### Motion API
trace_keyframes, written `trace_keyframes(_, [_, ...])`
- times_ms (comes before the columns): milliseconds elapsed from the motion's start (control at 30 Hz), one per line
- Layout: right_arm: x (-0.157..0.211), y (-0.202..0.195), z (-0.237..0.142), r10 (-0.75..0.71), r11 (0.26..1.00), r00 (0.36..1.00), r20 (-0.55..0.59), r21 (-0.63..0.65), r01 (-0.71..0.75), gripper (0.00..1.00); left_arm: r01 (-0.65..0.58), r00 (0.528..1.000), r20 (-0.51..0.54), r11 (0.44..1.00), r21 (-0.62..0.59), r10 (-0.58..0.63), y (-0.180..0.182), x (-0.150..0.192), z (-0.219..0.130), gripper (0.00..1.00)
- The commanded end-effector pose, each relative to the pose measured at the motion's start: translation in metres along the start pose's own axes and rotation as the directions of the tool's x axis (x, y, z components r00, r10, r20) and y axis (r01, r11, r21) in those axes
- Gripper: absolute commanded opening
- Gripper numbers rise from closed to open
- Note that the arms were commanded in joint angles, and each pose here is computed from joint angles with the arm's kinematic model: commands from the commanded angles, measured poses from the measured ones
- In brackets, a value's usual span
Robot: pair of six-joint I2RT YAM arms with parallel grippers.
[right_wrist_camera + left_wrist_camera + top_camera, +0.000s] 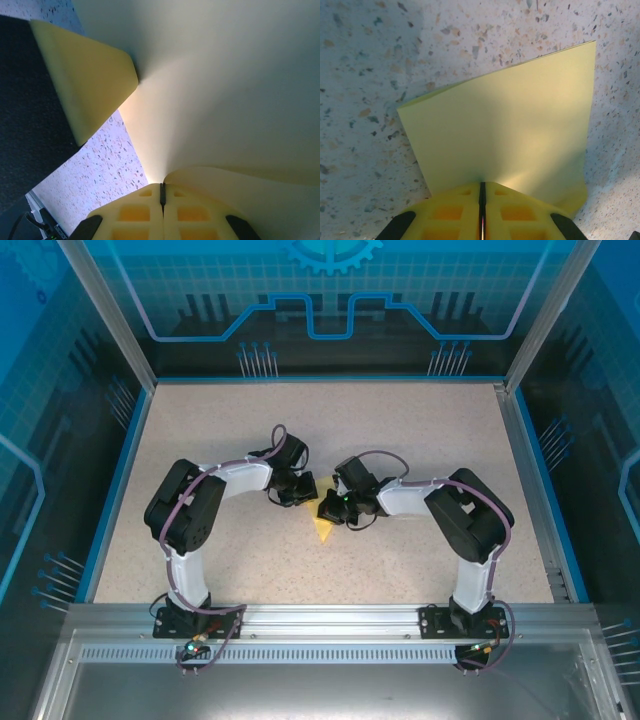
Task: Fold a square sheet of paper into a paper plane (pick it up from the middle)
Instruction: Third fold the triangle at the center of the table.
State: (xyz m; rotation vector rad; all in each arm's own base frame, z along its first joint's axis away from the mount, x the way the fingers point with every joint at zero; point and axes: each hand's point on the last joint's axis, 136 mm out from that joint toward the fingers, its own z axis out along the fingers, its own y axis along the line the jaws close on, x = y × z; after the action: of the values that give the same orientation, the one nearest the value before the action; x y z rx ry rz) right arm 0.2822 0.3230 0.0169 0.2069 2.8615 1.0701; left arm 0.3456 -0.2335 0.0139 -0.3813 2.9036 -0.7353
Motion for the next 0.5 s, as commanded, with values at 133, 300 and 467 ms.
trace_keyframes(133, [-0.0017, 0.0025, 0.0097, -0.001, 1.000, 1.000, 0.006, 0.002, 0.001, 0.05, 0.014, 0.998, -0.063, 0.998, -0.054, -0.018, 0.0158, 0.0109, 0.0078, 0.12])
trace_keyframes(300, [-0.0021, 0.0028, 0.0113, 0.002, 1.000, 1.000, 0.004, 0.000, -0.002, 0.05, 0.015, 0.998, -0.064, 0.998, -0.054, -0.018, 0.0156, 0.0113, 0.0078, 0.12])
trace_keyframes(467, [-0.0026, 0.0014, 0.0118, 0.006, 1.000, 1.000, 0.004, 0.003, -0.006, 0.05, 0.015, 0.998, -0.067, 0.998, -0.056, -0.019, 0.0162, 0.0118, 0.0087, 0.12])
